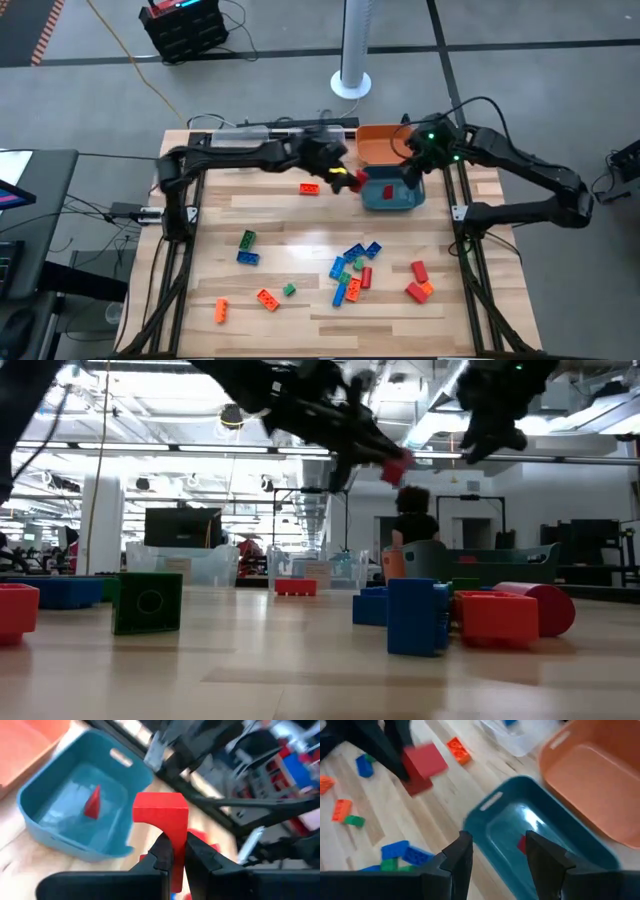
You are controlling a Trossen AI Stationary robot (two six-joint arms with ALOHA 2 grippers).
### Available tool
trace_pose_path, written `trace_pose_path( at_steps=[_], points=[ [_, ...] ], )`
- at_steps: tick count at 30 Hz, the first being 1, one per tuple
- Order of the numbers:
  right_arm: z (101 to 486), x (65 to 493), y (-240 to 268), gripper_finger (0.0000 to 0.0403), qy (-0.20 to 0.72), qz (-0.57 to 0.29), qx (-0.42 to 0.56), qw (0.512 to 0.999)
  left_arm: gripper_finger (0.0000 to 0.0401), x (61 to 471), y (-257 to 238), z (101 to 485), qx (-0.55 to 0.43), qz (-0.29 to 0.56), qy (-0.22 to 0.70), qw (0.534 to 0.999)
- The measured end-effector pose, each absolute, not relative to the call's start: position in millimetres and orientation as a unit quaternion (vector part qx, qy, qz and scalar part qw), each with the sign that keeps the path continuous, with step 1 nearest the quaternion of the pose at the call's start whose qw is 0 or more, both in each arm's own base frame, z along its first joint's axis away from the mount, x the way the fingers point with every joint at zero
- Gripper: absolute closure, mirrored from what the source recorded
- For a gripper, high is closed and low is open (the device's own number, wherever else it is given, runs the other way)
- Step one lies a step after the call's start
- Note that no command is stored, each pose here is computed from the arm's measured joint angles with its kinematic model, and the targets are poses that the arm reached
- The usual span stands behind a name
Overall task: Sort blocks
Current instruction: Put the red block into the blue bin
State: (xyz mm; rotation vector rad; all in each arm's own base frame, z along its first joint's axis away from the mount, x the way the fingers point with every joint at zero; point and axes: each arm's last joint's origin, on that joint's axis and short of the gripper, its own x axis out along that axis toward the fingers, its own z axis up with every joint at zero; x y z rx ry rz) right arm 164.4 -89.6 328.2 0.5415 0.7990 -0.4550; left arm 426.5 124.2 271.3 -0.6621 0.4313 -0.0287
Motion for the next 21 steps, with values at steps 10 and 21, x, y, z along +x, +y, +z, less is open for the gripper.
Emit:
trace_pose_path(
  at_steps=[10, 21],
  points=[
    [324.7, 131.7, -85.3, 0.0214, 0.346, -0.259, 0.255, 0.865, 0.0379, 491.0, 125.1, 233.4, -0.291, 0.016, 0.278, 0.915],
    [322.4, 132.4, -78.5, 0.0214, 0.347, -0.241, 0.246, 0.872, 0.0292, 502.0, 133.3, 221.6, -0.293, 0.034, 0.28, 0.914]
  ],
)
